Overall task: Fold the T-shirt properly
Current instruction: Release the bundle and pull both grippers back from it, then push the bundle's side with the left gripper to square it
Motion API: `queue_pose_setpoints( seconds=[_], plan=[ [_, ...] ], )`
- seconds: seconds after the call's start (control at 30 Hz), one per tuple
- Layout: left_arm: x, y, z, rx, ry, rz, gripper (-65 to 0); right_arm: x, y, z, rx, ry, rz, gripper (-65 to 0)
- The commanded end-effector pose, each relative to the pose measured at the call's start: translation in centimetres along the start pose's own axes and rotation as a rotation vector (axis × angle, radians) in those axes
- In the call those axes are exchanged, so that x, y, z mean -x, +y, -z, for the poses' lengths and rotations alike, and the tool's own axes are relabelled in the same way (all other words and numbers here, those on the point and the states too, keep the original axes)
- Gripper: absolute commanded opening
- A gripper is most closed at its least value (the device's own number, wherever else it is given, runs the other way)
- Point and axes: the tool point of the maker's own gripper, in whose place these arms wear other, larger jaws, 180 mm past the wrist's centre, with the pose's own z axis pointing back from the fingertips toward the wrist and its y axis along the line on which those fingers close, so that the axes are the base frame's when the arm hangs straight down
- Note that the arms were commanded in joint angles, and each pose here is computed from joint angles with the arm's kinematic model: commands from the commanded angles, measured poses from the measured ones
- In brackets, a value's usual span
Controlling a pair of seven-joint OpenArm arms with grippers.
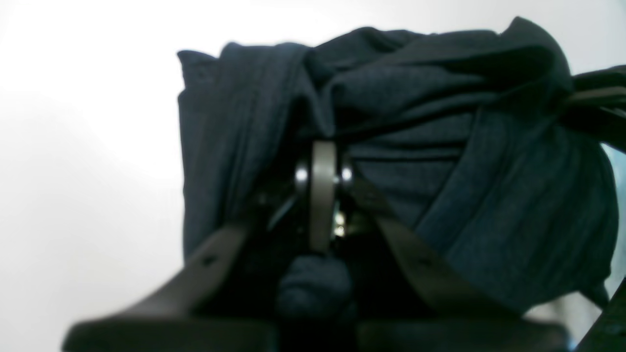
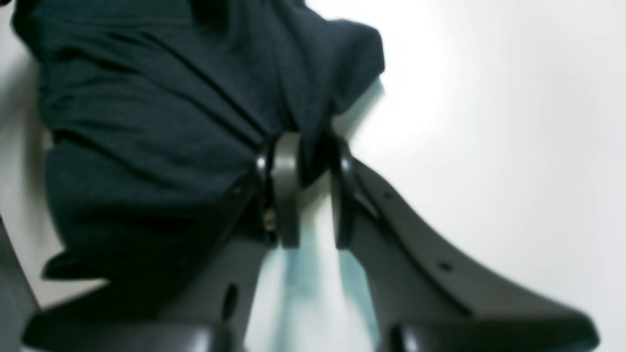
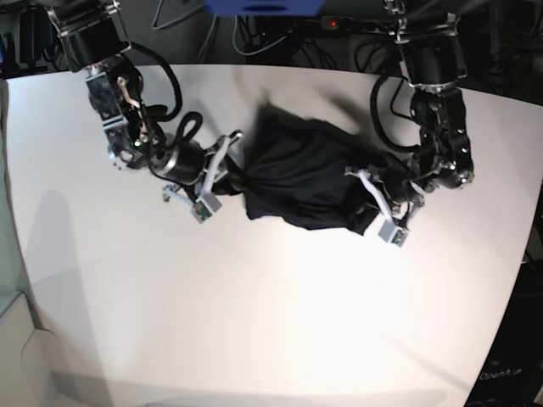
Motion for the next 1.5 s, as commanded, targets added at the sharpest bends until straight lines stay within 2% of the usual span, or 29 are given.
queue_pose_setpoints(
  seconds=[0.0,0.23,0.4,0.57,0.63,0.8,1.0,1.13,1.37,1.47],
  plan=[
    [-0.6,1.1,-0.4,-0.043,0.017,0.023,-65.0,-2.8,0.1,-0.5,-0.009,-0.078,-0.029,-56.7],
    [-1.3,1.0,-0.6,-0.045,0.002,0.032,-65.0,-5.6,1.8,-1.8,-0.025,-0.153,-0.087,-56.7],
    [-3.4,0.5,-1.9,-0.068,-0.013,0.095,-65.0,-4.6,0.2,-2.9,0.027,-0.158,-0.04,-56.7],
    [-7.8,-1.5,-3.7,-0.005,-0.152,0.113,-65.0,-3.0,-1.5,-4.1,0.074,-0.132,-0.021,-56.7],
    [-8.4,-2.0,-3.9,0.022,-0.174,0.106,-65.0,-2.3,-1.7,-4.4,0.08,-0.116,-0.02,-56.7],
    [-5.7,-2.4,-4.1,0.028,-0.071,0.102,-65.0,-1.2,-2.4,-5.2,0.092,-0.082,-0.033,-56.7],
    [1.3,0.3,-7.0,-0.092,0.042,0.045,-65.0,-0.9,-3.2,-5.8,0.107,-0.063,-0.054,-56.7],
    [4.2,1.5,-8.1,-0.121,0.106,0.03,-65.0,-1.4,-3.5,-5.8,0.111,-0.071,-0.063,-56.7],
    [5.5,1.5,-6.8,-0.093,0.076,-0.033,-65.0,-1.5,-3.0,-5.4,0.101,-0.079,-0.053,-56.7],
    [4.3,2.1,-5.9,-0.084,0.046,-0.053,-65.0,-0.3,-2.4,-5.5,0.093,-0.06,-0.033,-56.7]
  ],
)
